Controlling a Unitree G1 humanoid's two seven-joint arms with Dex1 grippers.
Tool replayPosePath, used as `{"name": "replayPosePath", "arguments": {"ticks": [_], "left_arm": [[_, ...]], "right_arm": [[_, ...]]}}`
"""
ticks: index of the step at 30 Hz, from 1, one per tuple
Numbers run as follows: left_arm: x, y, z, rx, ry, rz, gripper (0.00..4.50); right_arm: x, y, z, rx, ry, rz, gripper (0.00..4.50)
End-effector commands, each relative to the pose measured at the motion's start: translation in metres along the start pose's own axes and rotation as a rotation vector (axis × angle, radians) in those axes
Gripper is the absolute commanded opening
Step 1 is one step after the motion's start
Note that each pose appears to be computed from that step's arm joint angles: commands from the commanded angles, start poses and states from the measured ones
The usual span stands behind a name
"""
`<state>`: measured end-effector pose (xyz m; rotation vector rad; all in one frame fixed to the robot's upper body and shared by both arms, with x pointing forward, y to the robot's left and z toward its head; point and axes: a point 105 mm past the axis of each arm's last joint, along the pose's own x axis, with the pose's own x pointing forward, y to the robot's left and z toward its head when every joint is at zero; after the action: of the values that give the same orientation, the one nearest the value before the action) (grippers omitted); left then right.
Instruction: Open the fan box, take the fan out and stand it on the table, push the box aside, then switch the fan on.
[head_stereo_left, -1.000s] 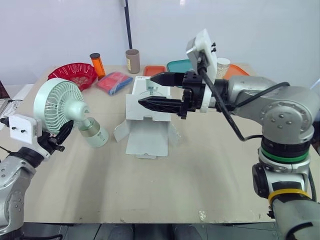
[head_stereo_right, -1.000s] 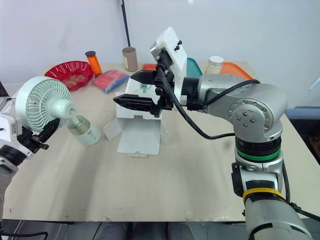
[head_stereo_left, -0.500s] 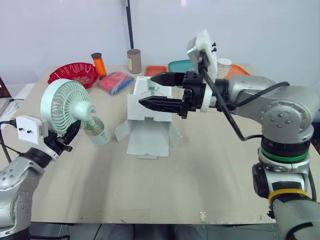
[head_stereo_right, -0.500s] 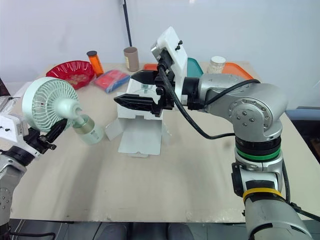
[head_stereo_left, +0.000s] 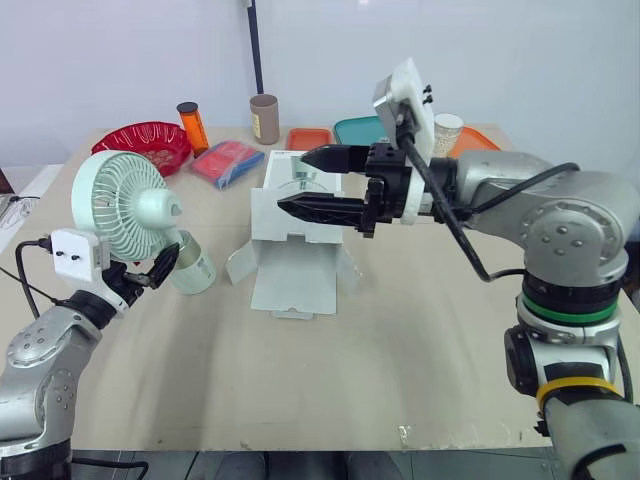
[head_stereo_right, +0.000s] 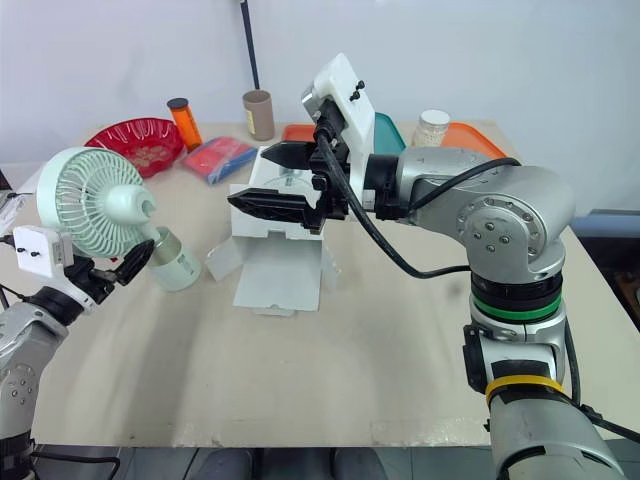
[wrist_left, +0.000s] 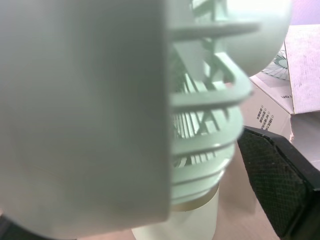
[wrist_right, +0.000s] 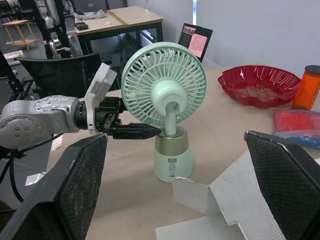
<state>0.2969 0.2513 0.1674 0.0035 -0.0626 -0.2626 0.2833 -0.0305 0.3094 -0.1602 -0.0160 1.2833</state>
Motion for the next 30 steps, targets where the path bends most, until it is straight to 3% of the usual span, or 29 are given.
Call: {"name": "replayPosePath", "arguments": {"ticks": [1,30], "left_arm": [[-0.003,-0.004,-0.01,-0.011,0.043,-0.016,4.4],[-0.041,0.011,0.019,-0.025,0.022,0.105,4.4]], "right_arm": [[-0.004,0.004,0.016,-0.053,-0.044,0.001,4.5],[-0.002,0.006,0.011,-0.046,-0.04,0.017,4.5]]}}
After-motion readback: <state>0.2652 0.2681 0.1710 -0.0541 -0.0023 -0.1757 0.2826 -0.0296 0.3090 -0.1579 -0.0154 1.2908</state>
